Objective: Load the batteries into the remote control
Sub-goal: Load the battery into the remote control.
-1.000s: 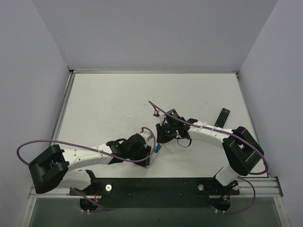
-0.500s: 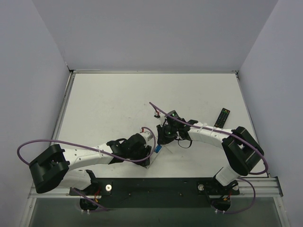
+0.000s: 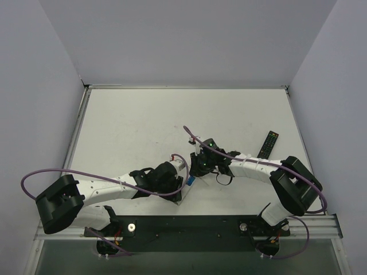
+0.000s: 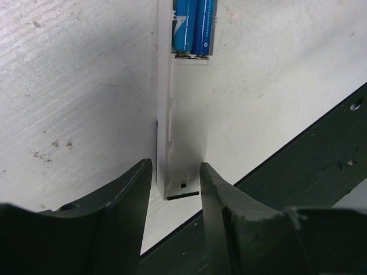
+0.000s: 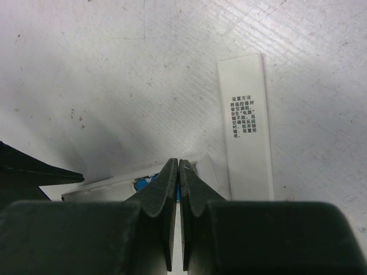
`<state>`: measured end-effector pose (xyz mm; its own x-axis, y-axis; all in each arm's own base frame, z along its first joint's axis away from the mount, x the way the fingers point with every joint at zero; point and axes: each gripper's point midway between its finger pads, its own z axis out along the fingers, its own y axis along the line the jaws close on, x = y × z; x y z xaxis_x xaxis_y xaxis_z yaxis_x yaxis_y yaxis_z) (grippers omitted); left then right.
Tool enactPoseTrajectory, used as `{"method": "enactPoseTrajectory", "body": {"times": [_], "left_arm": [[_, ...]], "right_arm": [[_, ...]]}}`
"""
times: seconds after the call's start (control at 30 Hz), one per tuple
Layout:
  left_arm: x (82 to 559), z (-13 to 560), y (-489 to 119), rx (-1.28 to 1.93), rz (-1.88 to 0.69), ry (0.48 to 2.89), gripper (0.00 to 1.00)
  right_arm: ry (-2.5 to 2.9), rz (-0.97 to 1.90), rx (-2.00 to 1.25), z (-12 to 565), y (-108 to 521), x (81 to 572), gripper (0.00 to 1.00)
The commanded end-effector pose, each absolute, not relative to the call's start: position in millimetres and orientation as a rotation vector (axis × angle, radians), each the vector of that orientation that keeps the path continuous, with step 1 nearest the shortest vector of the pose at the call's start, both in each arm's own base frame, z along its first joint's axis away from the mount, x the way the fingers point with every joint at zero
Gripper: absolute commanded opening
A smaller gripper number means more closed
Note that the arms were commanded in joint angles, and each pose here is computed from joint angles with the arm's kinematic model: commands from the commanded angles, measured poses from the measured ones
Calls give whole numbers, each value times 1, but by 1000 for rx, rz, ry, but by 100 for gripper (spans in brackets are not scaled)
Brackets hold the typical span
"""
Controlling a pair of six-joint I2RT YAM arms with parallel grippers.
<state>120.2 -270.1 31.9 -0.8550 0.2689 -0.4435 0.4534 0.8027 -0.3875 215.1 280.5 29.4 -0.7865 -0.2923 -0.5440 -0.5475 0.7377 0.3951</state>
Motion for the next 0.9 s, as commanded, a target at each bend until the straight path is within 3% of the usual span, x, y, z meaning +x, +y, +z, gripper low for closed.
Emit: {"method": "enactPoseTrajectory", "body": {"times": [0.0,0.4,0.87], "left_arm": [[130,33,-271,519,-649,2602,48],[136,31,-259,443,-602,2616,44],[137,27,-260,428,-589,2643,39]], "right_arm": [[2569,649,-603,8,266,193,0],[2429,235,-506,7,226,200,0],[2321,432,-517,45,247,193,0]]}}
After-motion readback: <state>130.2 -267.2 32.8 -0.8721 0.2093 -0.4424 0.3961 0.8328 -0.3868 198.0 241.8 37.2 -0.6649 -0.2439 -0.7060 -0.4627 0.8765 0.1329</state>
